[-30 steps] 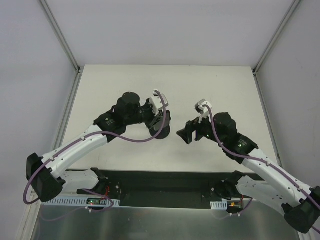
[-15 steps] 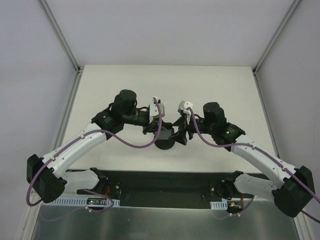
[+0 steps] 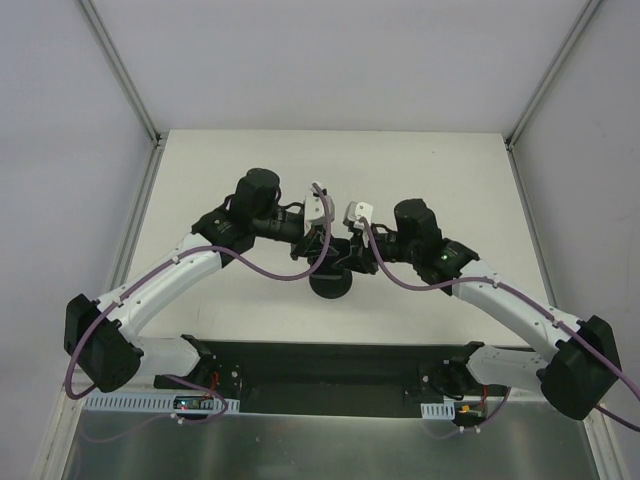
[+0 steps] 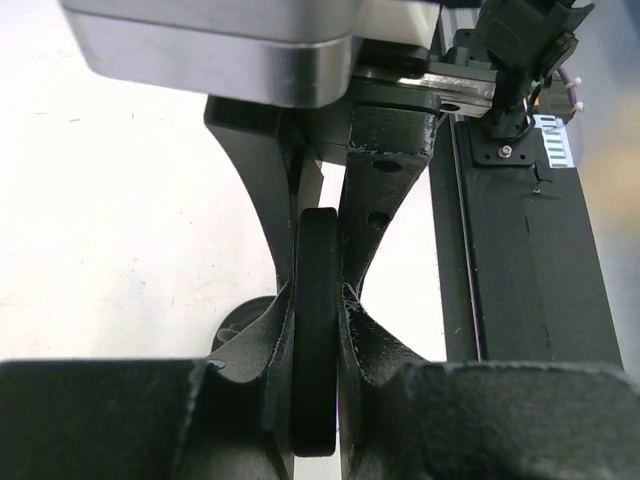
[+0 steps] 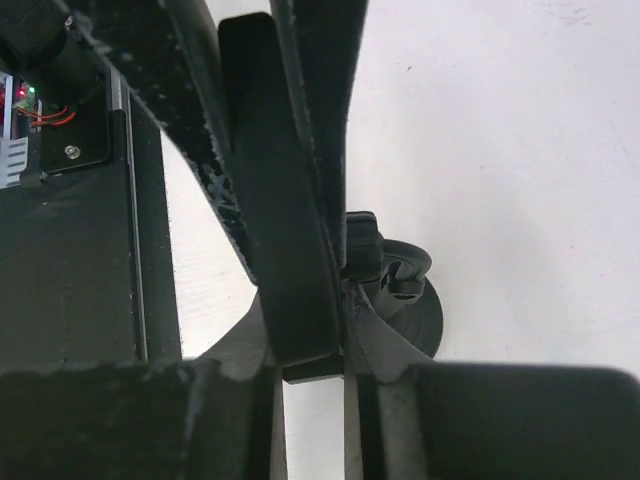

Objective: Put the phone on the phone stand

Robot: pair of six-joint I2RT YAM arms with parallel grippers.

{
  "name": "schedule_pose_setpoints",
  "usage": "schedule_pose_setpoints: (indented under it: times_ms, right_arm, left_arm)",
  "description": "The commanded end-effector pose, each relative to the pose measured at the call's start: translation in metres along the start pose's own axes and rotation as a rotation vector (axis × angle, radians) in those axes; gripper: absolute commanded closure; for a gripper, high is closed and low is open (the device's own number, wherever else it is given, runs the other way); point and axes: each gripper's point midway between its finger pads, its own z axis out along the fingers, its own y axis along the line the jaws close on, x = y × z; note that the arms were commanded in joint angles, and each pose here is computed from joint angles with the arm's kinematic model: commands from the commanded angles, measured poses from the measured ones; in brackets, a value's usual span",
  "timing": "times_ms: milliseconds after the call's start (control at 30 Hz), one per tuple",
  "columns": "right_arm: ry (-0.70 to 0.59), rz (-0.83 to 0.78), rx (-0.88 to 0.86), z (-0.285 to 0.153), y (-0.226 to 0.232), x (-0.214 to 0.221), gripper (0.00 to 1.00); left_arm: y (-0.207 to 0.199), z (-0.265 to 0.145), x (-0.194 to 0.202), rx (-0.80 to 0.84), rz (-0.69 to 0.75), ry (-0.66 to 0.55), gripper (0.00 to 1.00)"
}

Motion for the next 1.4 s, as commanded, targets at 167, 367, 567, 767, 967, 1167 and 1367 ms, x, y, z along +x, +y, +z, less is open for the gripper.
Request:
schedule_pose_setpoints:
  times_ms: [167,367,567,767,967,1167,1367]
  right_arm:
    - [-0.156,0.329,0.267,-0.004,-0.026,-0.019,1.00]
    - [-0.186,0.359,0.227,-0.014,-0.010,-0.028,1.00]
    - [-0.171,0.262,0.124,-0.015,-0.003,-0.020,1.00]
    - [-0.165,0.226,0.092,-0.019,-0.002,-0.016,1.00]
    - [-0.172,0.231,-0.024,-0.028,0.007,-0.013,1.00]
    - [-0.170,0.233,-0.096,-0.035,0.011,-0.016,1.00]
    - [-0.177,0.234,-0.110,-0.038,0.011,-0.020,1.00]
  left_arm:
    - [0.008,0.013,-0.028,0.011,0.109,-0.079,1.00]
    - [0.003,0.013,-0.026,0.031,0.110,-0.091,1.00]
    - [0.015,0.004,-0.047,-0.043,-0.038,-0.114,0.48]
    - [0.023,-0.026,-0.046,-0.180,-0.186,-0.167,0.01]
    - [0.032,-0.056,-0.019,-0.372,-0.319,-0.255,0.36]
    - [0.011,-0.034,0.020,-0.177,-0.434,-0.200,0.07]
    - [0.013,-0.010,0.037,-0.022,-0.522,-0.125,0.35]
